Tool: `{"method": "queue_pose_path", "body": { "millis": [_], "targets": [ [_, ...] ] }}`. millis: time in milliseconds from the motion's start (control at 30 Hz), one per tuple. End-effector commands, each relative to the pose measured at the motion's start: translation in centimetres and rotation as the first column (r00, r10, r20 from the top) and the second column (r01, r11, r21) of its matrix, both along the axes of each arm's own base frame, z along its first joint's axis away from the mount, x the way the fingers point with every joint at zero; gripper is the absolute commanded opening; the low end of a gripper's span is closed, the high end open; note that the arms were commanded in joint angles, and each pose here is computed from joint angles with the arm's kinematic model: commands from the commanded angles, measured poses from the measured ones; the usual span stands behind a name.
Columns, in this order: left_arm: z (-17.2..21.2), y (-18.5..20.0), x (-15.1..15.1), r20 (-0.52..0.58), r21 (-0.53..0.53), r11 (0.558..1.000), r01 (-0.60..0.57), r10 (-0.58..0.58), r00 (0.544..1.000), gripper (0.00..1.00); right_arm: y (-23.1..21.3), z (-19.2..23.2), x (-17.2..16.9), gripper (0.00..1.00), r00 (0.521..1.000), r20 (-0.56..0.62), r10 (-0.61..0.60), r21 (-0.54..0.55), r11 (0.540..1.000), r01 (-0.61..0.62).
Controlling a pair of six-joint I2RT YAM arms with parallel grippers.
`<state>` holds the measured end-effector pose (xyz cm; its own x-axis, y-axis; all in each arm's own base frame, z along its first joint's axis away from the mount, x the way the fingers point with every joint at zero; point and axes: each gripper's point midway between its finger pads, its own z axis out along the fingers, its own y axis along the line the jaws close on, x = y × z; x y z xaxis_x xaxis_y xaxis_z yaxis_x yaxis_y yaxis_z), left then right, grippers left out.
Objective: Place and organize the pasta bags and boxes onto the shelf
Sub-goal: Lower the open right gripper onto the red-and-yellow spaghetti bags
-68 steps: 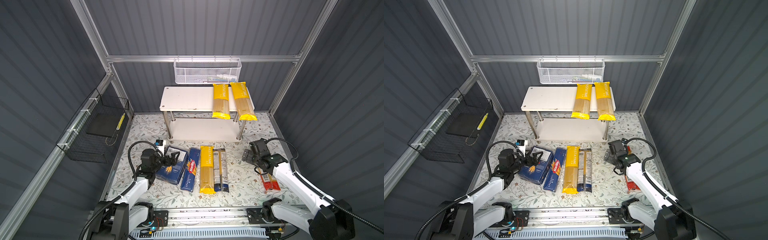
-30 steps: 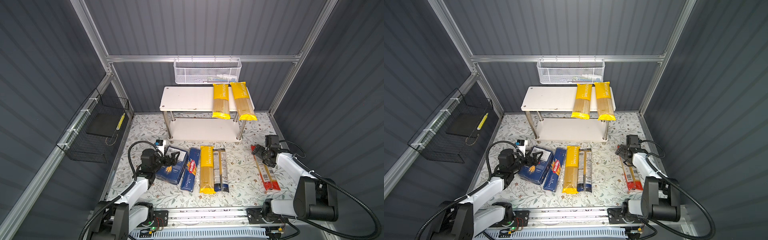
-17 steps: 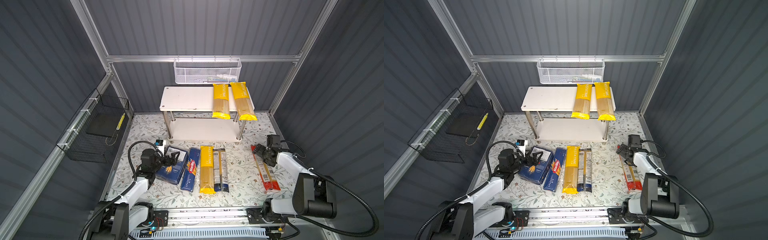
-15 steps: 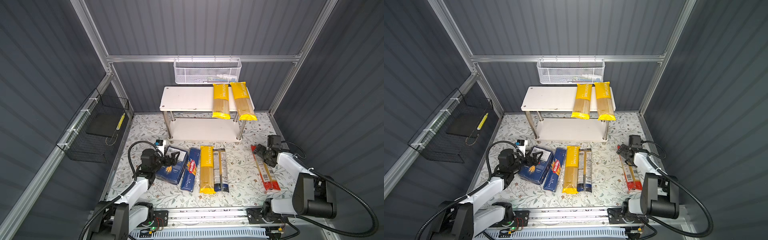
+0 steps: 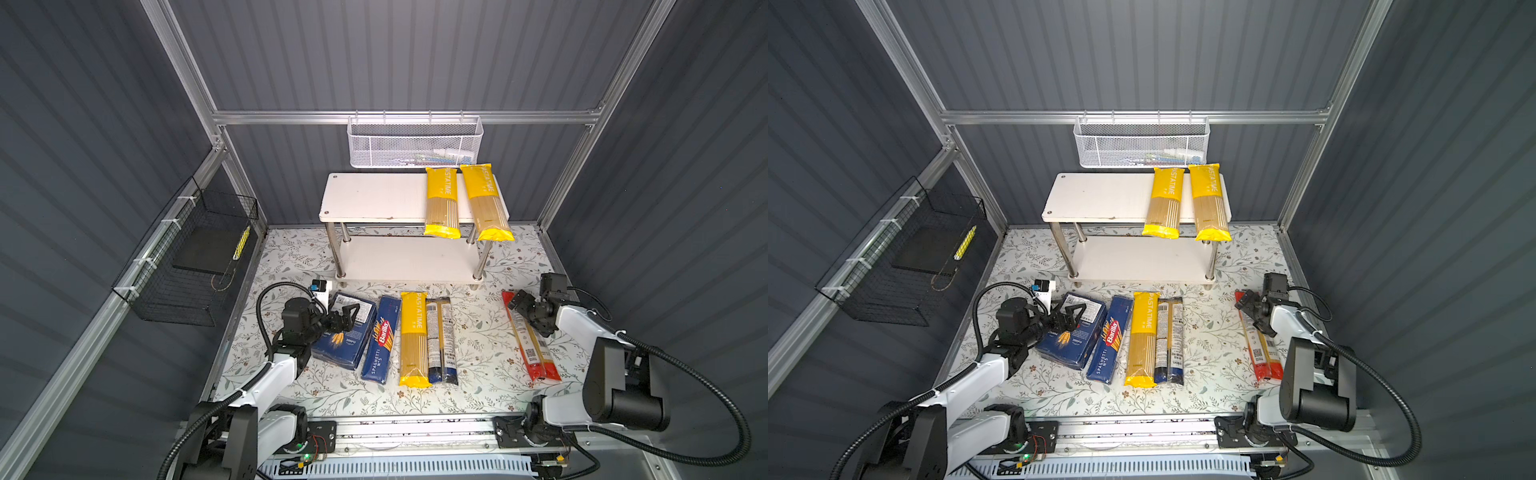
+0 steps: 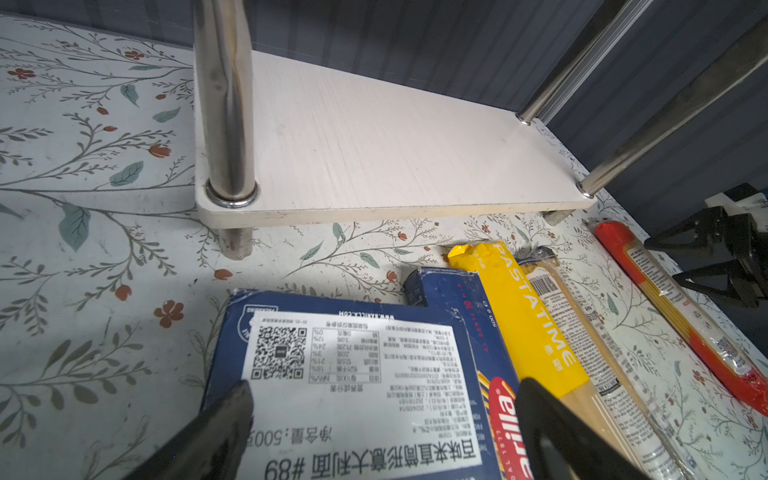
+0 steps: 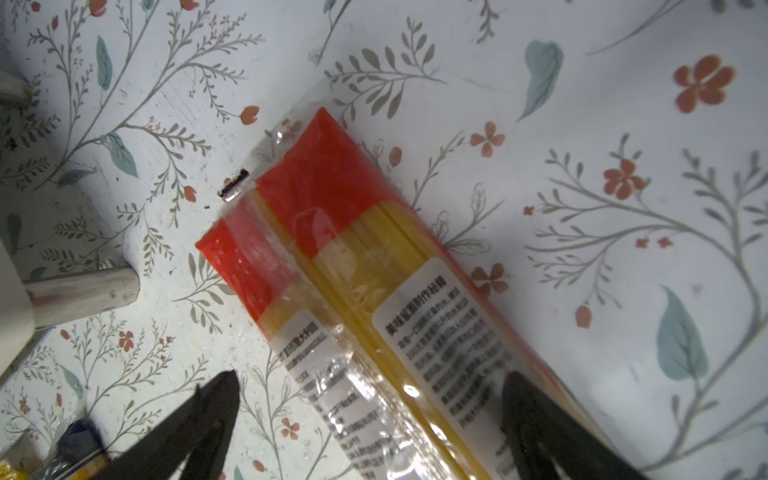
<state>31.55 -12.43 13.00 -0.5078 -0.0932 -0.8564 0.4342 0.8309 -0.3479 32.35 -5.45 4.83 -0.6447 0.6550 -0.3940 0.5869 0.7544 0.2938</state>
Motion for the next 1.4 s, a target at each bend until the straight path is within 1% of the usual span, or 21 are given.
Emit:
{"method": "queue_pose_path", "body": {
  "millis": [0,333,533,633,667,700,900,967,1067,1133,1367],
  "targets": [
    [0.7,-0.3,0.4,0.013,0.008,1.000,0.011,-0.011,1.000,0.99,1.8,-1.1,-0.4,0.99,0.999,-0.024,0.036,0.099,0.994,-0.034],
    [0.7,-0.3,0.5,0.014,0.008,1.000,0.010,-0.010,1.000,0.99,3.2,-1.4,-1.0,0.99,0.999,-0.019,0.049,0.172,0.984,-0.045],
    [0.7,-0.3,0.5,0.013,0.008,1.000,0.010,-0.010,1.000,0.99,4.3,-1.8,-2.1,0.99,0.998,-0.025,0.065,0.214,0.975,-0.059],
    [0.7,-0.3,0.5,0.013,0.009,1.000,0.010,-0.010,1.000,0.99,5.5,-1.8,-2.6,0.99,0.995,-0.009,0.102,0.266,0.959,-0.096],
    [0.7,-0.3,0.5,0.012,0.008,1.000,0.010,-0.010,1.000,0.99,6.3,-1.6,-2.8,0.99,0.994,-0.004,0.112,0.306,0.946,-0.106],
    [0.6,-0.3,0.4,0.011,0.009,1.000,0.011,-0.011,1.000,0.99,6.4,-1.6,-2.9,0.99,0.993,-0.004,0.116,0.312,0.944,-0.109],
    [0.7,-0.3,0.4,0.014,0.010,1.000,0.011,-0.011,1.000,0.99,6.4,-1.2,-4.2,0.99,0.994,-0.014,0.113,0.291,0.951,-0.103],
    [0.7,-0.3,0.4,0.014,0.009,1.000,0.010,-0.010,1.000,0.99,5.9,-1.0,-4.3,0.99,0.995,-0.023,0.098,0.261,0.961,-0.089],
    [0.7,-0.3,0.4,0.015,0.008,1.000,0.011,-0.011,1.000,0.99,6.2,-0.7,-4.5,0.99,0.996,-0.013,0.092,0.277,0.957,-0.085],
    [0.7,-0.3,0.4,0.013,0.008,1.000,0.010,-0.011,1.000,0.99,7.1,-0.4,-4.7,0.99,0.994,0.004,0.113,0.318,0.942,-0.109],
    [0.8,-0.3,0.4,0.020,0.007,1.000,0.013,-0.013,1.000,0.99,7.6,-0.2,-5.9,0.99,0.992,-0.006,0.130,0.321,0.939,-0.121]
  ]
}}
